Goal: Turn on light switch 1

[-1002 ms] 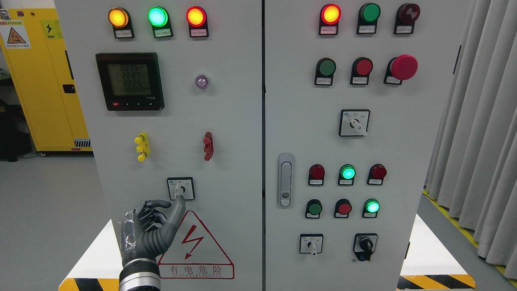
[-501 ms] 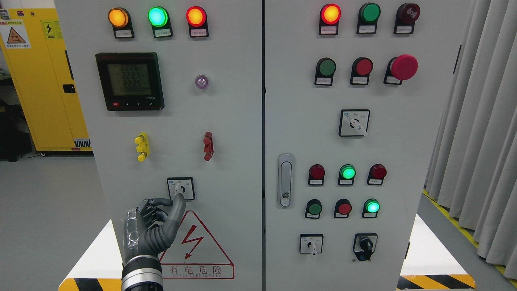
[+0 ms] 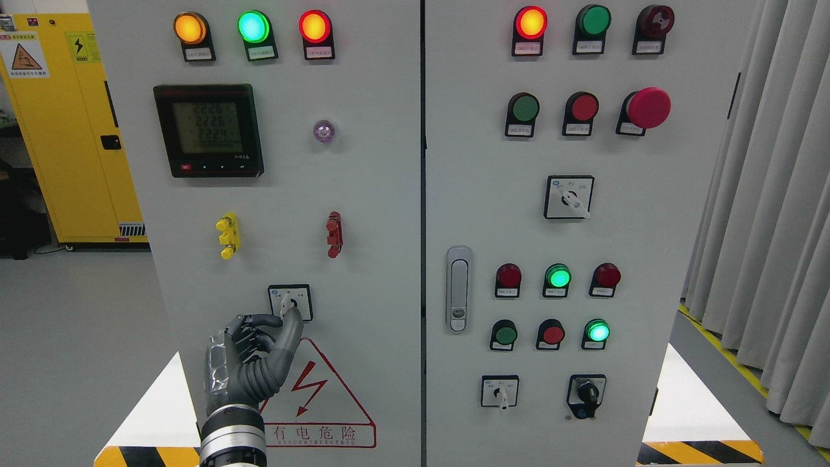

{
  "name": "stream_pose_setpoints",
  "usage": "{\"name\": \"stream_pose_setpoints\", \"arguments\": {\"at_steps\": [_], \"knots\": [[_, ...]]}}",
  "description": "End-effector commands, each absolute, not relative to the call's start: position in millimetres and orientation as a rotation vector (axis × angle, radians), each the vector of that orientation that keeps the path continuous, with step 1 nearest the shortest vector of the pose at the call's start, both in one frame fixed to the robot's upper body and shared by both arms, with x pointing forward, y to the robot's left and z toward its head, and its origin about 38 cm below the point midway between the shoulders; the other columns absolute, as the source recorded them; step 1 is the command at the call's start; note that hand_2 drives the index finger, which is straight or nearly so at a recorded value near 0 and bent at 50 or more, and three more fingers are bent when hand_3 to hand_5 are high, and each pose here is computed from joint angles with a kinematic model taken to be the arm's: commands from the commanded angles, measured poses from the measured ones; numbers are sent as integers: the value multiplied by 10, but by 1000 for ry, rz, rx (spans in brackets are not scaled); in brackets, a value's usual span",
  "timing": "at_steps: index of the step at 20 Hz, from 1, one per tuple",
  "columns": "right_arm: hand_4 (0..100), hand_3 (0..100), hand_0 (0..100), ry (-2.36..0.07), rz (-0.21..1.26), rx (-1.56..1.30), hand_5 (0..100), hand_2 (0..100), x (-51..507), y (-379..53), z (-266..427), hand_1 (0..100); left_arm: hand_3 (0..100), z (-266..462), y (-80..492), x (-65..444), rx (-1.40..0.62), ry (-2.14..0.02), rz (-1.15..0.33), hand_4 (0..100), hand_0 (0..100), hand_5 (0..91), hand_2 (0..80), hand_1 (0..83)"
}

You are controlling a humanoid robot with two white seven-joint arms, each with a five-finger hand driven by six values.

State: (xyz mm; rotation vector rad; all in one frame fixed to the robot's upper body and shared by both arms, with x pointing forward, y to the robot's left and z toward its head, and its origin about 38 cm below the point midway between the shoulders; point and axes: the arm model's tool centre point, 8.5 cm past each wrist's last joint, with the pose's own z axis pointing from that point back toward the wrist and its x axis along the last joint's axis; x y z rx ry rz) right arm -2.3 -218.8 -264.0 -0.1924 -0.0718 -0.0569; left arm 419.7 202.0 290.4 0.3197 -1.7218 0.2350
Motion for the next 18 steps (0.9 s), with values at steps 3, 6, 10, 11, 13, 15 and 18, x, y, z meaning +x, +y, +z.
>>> {"name": "stream_pose_setpoints", "arguments": {"at_steps": [3,6,10,11,13,15,18], "knots": [[0,0,0,-72,-57,-192,0,40,-22,-2187,-2640,500,937,2904,2000,4219,319,-1719,229,811,269,816,587,685],[0,0,0,-72,-57,-192,0,40,-22,-2187,-2640,500,937,2905,2001,4219,321,-1720,229,811,265,816,588,678],[0,0,0,-72,-57,-192,0,40,-22,-2187,-2640,500,937,2917,1996,4226,319,-1719,230,811,259,817,589,671],[0,0,0,-72,-57,-192,0,40,-22,-2187,-2640,500,937,2925,1995,4230,320,-1718,229,812,260,817,589,671],[0,0,0,-72,-57,-192,0,40,-22,-2187,-2640,500,937,2934,1994,4235,321,-1712,228,812,260,817,589,671],[0,0,0,-72,-57,-193,0,40,-22,-2189,-2640,500,937,2933,1993,4240,321,-1709,228,813,262,818,590,670],[0,0,0,-72,-57,-193,0,40,-22,-2189,-2640,500,937,2935,1992,4248,322,-1706,227,813,263,818,591,670]]}}
